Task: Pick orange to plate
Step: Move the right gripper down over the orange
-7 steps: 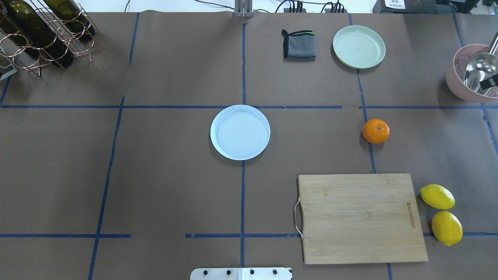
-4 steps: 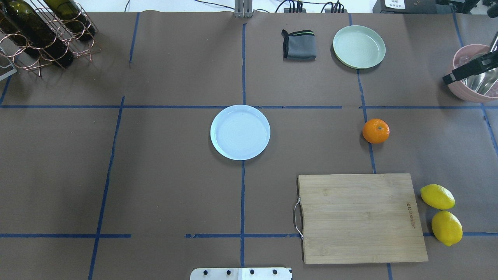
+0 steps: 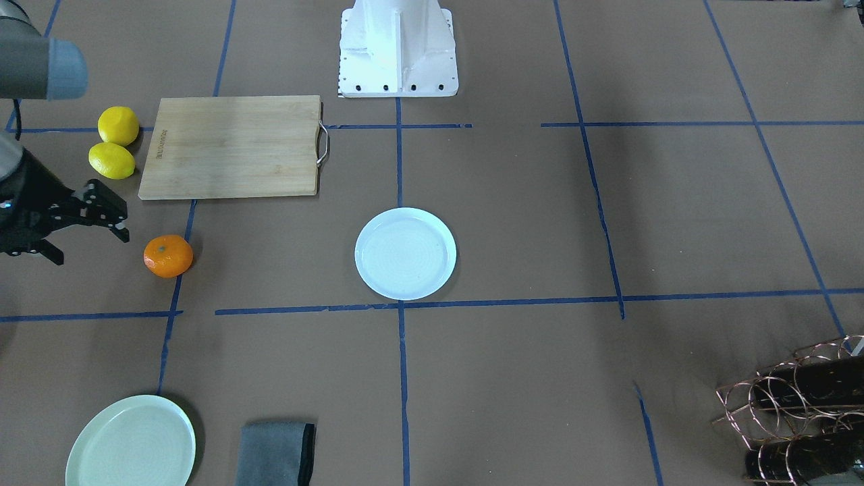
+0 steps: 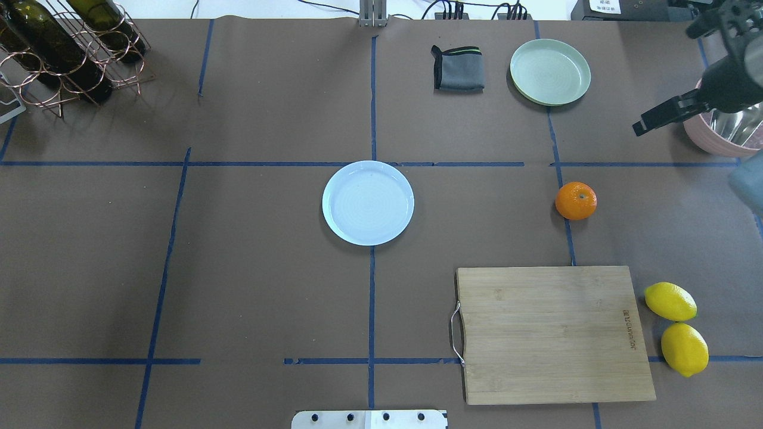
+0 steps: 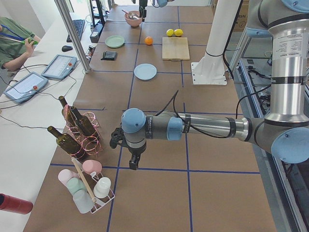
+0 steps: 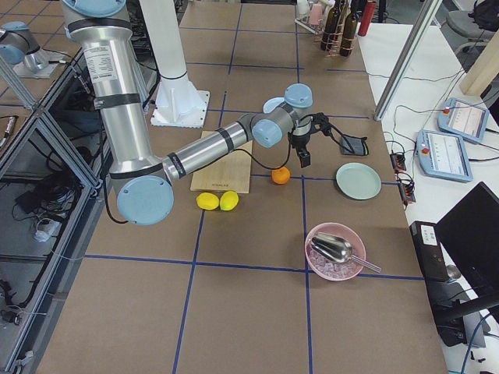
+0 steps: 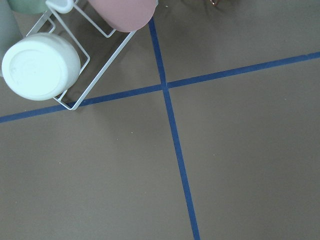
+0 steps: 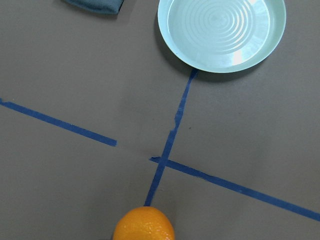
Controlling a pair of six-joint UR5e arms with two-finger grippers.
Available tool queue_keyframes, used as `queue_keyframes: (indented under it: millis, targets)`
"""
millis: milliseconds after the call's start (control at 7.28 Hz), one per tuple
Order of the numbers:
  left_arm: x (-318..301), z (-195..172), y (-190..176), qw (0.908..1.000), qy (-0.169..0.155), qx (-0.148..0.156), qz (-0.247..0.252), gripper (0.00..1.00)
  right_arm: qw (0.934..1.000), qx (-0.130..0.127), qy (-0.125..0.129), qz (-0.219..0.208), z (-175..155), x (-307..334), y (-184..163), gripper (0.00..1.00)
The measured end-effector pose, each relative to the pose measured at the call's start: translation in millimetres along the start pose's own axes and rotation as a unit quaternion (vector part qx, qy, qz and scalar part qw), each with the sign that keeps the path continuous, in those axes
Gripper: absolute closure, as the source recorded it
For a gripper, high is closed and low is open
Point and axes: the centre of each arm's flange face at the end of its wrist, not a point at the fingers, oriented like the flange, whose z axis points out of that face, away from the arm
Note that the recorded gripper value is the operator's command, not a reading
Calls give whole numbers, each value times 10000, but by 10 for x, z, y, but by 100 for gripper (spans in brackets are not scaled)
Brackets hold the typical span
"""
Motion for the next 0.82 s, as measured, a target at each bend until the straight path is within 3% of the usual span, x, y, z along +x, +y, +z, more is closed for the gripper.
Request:
queue_keyframes:
  millis: [275, 824]
  targets:
    - [-2, -7, 32, 10000, -35, 3, 4, 0, 9994, 35, 320, 122, 463, -428, 161, 0]
    - [10, -57, 39, 10000, -50, 54, 20, 0, 9991, 142, 384, 138, 1011, -398, 311, 0]
